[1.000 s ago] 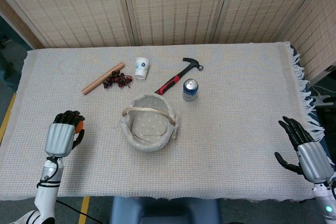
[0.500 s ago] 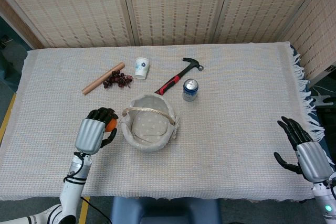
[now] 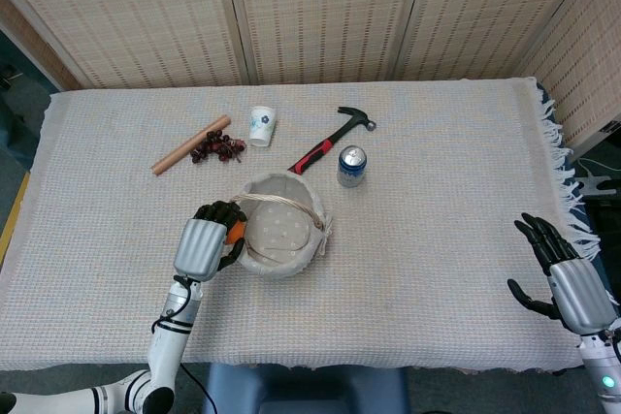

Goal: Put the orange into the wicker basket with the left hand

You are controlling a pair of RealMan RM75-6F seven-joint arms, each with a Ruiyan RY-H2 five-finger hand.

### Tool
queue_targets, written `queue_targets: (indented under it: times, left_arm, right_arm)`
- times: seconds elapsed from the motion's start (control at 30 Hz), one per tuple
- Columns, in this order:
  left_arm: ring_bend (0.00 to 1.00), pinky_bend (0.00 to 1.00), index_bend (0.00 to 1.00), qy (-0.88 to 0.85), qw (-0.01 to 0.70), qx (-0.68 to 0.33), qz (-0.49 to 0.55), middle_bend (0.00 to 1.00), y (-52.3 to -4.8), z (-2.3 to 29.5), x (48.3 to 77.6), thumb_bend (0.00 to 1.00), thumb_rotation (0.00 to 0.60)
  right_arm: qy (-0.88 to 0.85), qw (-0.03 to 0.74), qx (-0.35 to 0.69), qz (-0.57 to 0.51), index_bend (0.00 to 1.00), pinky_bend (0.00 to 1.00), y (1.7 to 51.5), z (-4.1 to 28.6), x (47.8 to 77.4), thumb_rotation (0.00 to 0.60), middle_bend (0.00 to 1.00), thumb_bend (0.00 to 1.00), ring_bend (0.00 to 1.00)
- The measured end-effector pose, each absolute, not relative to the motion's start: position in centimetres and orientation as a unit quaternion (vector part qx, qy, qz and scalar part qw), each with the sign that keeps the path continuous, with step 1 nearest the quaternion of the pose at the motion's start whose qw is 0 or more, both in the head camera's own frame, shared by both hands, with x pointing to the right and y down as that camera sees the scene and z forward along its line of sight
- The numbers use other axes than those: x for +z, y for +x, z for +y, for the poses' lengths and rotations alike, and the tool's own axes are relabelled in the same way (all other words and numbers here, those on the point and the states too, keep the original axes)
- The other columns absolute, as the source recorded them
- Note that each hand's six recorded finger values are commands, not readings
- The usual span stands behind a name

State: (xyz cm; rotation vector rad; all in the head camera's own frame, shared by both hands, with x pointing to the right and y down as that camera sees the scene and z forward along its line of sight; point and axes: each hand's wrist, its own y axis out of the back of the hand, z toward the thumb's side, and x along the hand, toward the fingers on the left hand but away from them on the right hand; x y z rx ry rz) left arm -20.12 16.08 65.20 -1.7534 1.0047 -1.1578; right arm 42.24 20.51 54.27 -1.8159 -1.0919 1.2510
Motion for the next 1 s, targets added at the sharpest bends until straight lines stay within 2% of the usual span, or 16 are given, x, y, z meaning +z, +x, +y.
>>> queue_targets:
  times: [0.43,0.63,1.0]
  left_arm:
    - [0.67,0.73,0.49,-0.673,0.437,-0.450,0.393,0.56,-20.5,15.3,62.8,0.56,0.600]
    - [0.68,0.74,0.49,-0.682,0.418,-0.434,0.415,0.56,-19.9,15.8,61.3,0.55,0.600]
    - [0.69,0.76,0.49,-0.707,0.377,-0.425,0.420,0.57,-15.6,18.3,62.1,0.55,0.600]
  right_arm:
    - [-0.697,0.329,0.483,-0.415,0.00,0.19,42.3,20.4,54.4,0.600,0.00,0.22,0.00]
    - [-0.697,0.330,0.484,-0.414,0.00,0.19,42.2,20.4,54.5,0.600,0.00,0.22,0.00]
    - [-0.696,0.327,0.486,-0.414,0.00,0.20,42.3,20.3,54.6,0.600,0.00,0.22,0.00]
